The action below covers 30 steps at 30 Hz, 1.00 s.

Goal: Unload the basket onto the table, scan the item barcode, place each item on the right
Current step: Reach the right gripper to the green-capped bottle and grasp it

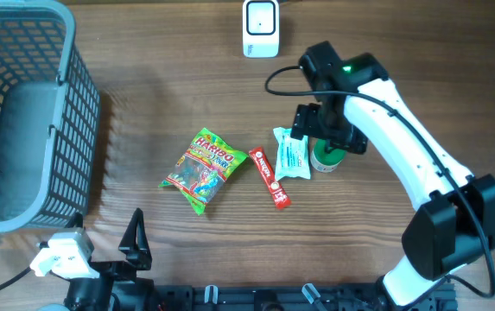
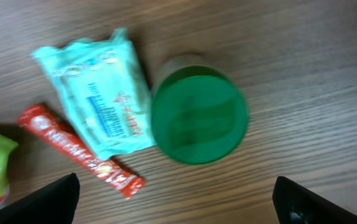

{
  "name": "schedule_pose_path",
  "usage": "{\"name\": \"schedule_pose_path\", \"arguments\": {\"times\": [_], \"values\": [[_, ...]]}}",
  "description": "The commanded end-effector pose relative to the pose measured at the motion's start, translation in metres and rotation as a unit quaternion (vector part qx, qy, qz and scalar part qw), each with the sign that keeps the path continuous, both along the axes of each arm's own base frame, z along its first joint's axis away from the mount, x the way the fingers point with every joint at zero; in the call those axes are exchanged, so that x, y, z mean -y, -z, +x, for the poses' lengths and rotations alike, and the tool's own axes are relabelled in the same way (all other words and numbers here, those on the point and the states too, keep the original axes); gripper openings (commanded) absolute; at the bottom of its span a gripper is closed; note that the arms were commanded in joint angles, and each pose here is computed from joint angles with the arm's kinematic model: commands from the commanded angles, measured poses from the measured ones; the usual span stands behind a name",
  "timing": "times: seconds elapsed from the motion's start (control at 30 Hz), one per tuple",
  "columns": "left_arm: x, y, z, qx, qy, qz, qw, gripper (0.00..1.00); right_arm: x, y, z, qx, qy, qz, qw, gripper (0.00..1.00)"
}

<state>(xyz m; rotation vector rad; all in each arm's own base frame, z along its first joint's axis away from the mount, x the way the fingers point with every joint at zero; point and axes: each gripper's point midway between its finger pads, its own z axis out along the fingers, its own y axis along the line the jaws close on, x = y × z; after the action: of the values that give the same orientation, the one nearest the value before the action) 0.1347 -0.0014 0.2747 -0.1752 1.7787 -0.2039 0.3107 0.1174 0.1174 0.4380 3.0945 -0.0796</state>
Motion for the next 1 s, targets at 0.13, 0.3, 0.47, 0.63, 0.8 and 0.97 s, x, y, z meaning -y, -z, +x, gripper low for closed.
{"name": "schedule_pose_path", "arguments": {"times": [0.13, 0.3, 0.47, 0.63, 0.8, 0.97], "values": [[0.002, 0.000, 0.000, 0.001, 0.008, 0.003, 1.000, 1.00, 0.004, 0.036, -0.005, -0.008, -0.043, 0.043, 0.998, 1.00], [0.002, 0.000, 0.000, 0.001, 0.008, 0.003, 1.000, 1.00, 0.008, 0.064, -0.012, -0.012, -0.044, 0.043, 0.998, 1.00], [0.002, 0.000, 0.000, 0.000, 0.008, 0.004, 1.000, 1.00, 0.012, 0.081, -0.003, 0.018, -0.045, 0.031, 0.998, 1.00], [0.002, 0.000, 0.000, 0.000, 0.008, 0.004, 1.000, 1.00, 0.017, 0.097, -0.005, 0.026, -0.040, 0.022, 0.999, 0.96], [0.002, 0.000, 0.000, 0.000, 0.008, 0.004, 1.000, 1.00, 0.028, 0.098, 0.001, 0.047, -0.007, -0.010, 0.999, 0.88], [0.002, 0.000, 0.000, 0.001, 0.008, 0.003, 1.000, 1.00, 0.032, 0.097, 0.007, 0.060, 0.003, -0.021, 0.998, 0.79]]}}
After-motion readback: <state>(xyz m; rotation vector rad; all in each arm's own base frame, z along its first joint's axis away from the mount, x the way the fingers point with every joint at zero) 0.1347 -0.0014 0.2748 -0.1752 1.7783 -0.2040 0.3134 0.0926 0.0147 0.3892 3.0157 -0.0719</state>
